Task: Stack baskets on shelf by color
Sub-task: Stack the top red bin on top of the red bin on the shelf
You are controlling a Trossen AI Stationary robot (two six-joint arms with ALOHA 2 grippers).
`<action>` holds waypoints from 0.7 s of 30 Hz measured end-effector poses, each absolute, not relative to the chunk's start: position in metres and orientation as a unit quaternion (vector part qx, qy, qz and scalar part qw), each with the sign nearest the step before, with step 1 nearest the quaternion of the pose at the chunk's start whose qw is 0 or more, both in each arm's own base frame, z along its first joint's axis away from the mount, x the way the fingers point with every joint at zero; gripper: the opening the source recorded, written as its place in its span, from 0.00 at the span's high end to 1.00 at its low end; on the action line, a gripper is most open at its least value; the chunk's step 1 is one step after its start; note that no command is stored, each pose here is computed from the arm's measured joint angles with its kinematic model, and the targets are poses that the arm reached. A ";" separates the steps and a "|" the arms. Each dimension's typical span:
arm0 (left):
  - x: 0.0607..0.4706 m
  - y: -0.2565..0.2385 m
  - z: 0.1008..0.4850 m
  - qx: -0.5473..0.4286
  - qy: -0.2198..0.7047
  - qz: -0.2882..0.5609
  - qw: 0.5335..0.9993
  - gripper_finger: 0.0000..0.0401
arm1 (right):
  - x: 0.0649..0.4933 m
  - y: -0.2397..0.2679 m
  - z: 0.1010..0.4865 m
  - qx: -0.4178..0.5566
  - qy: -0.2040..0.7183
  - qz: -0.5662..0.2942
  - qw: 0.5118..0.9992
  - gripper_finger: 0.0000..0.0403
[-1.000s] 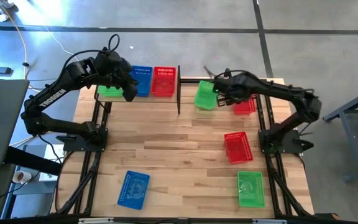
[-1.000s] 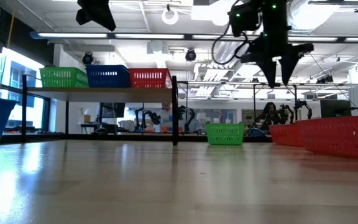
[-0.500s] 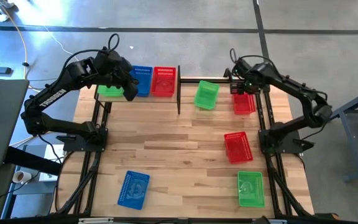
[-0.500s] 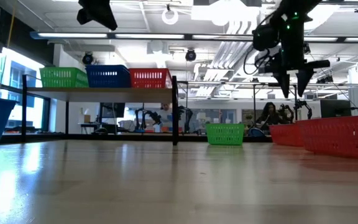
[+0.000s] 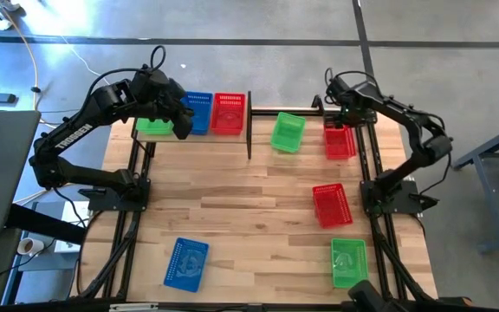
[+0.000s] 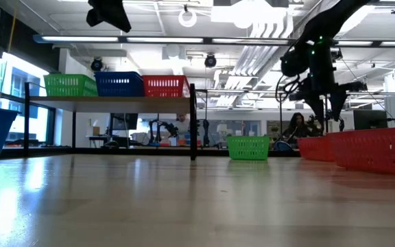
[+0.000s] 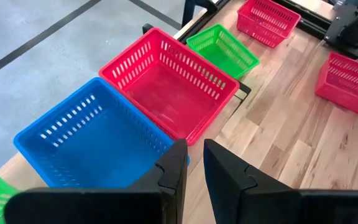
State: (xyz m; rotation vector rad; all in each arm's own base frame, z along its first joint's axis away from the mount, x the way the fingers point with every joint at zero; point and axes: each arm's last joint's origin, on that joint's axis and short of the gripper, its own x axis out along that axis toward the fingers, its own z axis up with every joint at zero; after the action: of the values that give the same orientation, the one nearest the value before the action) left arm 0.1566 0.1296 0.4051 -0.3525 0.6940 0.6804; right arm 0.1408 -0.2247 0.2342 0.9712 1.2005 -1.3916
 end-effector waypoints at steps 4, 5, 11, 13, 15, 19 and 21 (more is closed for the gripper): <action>0.157 0.130 0.405 -0.168 0.332 0.325 0.869 0.89 | 0.143 -0.229 0.222 0.414 0.512 -0.577 0.483 0.57; 0.157 0.130 0.405 -0.169 0.332 0.325 0.869 0.89 | 0.143 -0.230 0.219 0.412 0.515 -0.582 0.475 0.57; 0.157 0.130 0.405 -0.169 0.332 0.325 0.869 0.89 | 0.146 -0.233 0.210 0.396 0.519 -0.610 0.449 0.57; 0.157 0.130 0.405 -0.168 0.332 0.325 0.869 0.89 | 0.148 -0.233 0.208 0.392 0.519 -0.616 0.444 0.57; 0.157 0.130 0.405 -0.168 0.332 0.325 0.869 0.89 | 0.148 -0.234 0.206 0.392 0.522 -0.616 0.441 0.57; 0.157 0.130 0.405 -0.161 0.335 0.322 0.870 0.89 | 0.148 -0.233 0.202 0.393 0.521 -0.622 0.433 0.57; 0.156 0.130 0.405 -0.161 0.335 0.322 0.870 0.89 | 0.149 -0.234 0.201 0.393 0.517 -0.628 0.430 0.57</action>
State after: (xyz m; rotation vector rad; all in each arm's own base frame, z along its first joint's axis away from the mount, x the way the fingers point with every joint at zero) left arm 0.1565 0.1295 0.4050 -0.3364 0.7015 0.6740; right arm 0.1486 -0.2343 0.2007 0.9792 1.2888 -1.5658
